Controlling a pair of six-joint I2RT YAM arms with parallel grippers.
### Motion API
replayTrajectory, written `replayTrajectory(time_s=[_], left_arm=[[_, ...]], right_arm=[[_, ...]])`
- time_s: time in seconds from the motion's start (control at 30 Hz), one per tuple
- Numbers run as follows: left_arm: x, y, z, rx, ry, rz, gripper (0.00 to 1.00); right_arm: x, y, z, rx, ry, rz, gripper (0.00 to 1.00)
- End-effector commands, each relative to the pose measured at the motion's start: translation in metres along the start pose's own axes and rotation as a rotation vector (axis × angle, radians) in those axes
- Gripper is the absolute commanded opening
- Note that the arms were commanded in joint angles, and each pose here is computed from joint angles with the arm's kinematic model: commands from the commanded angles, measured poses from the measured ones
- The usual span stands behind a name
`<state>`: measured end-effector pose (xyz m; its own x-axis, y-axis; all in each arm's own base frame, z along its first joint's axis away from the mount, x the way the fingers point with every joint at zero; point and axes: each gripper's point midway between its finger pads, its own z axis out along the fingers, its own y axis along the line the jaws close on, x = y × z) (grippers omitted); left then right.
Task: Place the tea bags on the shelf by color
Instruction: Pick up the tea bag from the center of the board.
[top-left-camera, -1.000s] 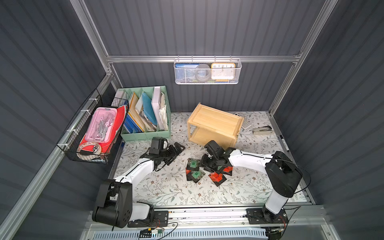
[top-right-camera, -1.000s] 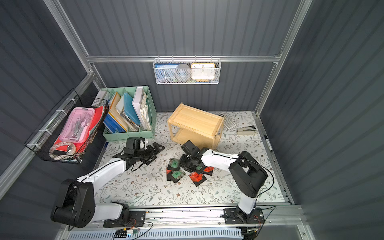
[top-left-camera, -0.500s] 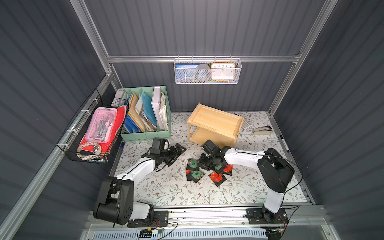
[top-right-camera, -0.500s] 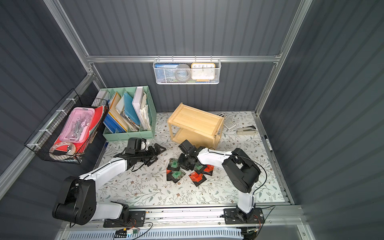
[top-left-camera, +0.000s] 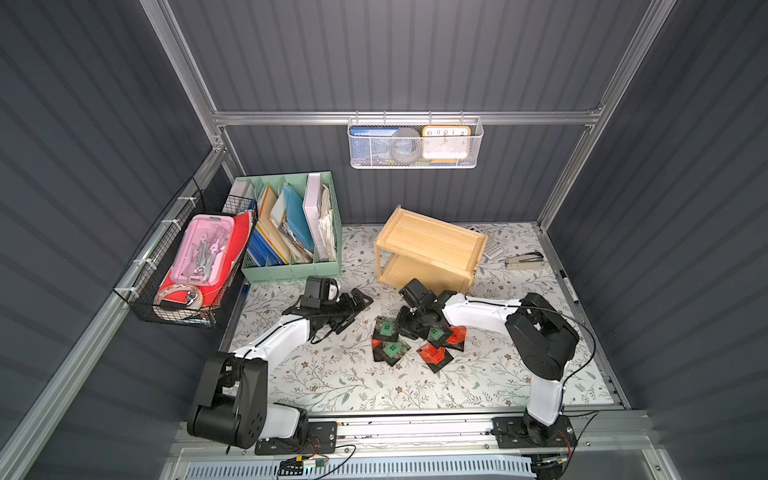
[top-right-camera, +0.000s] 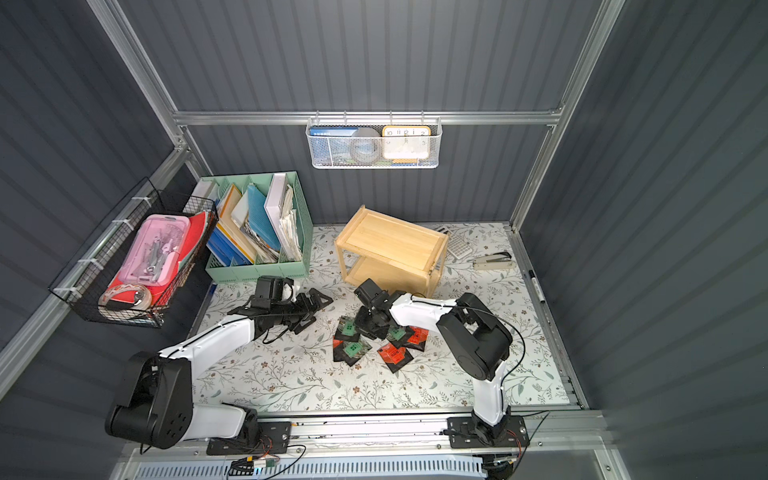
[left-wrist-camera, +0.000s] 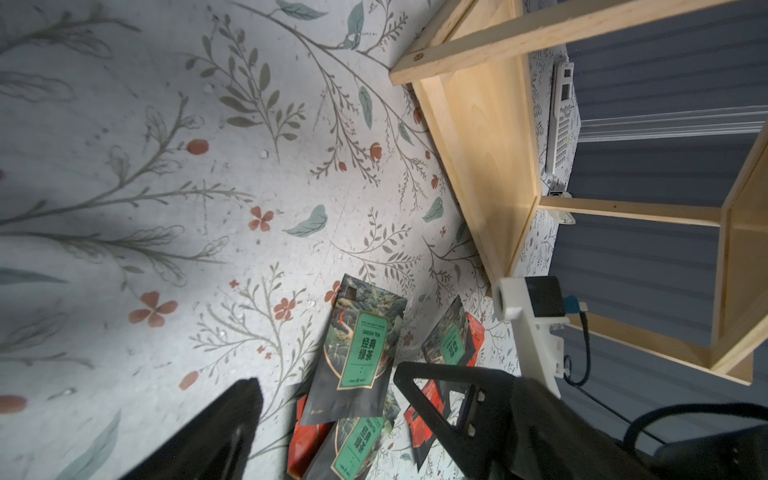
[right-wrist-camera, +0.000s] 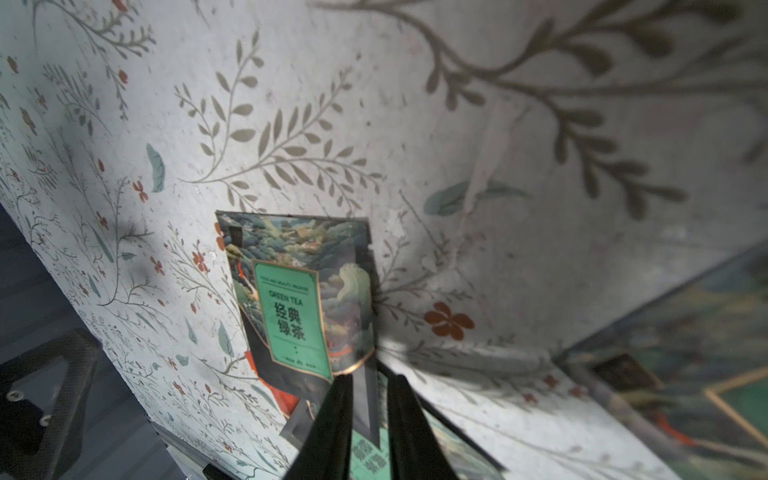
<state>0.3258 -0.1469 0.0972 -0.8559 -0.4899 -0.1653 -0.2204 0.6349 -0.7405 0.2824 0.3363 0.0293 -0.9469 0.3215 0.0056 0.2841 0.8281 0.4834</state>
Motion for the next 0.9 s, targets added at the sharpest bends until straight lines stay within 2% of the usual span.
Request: replayTrajectory(time_s=[0.0, 0.7, 0.73, 0.87], left_arm=[[0.011, 0.005, 0.003, -0.007, 0.047, 0.012, 0.99], [0.02, 0.011, 0.004, -0.006, 0.069, -0.007, 0.99], [0.021, 0.012, 0.004, -0.007, 0.07, -0.011, 0.99], [0.022, 0.014, 0.004, -0.009, 0.068, -0.021, 0.99]], right_arm=[[-0.002, -0.004, 0.007, 0.033, -0.002, -0.001, 0.21], [-0.005, 0.008, 0.023, -0.014, 0.013, 0.007, 0.18], [0.002, 0.011, 0.024, -0.031, 0.051, 0.008, 0.18], [0.002, 0.017, 0.026, -0.058, 0.063, 0.014, 0.17]])
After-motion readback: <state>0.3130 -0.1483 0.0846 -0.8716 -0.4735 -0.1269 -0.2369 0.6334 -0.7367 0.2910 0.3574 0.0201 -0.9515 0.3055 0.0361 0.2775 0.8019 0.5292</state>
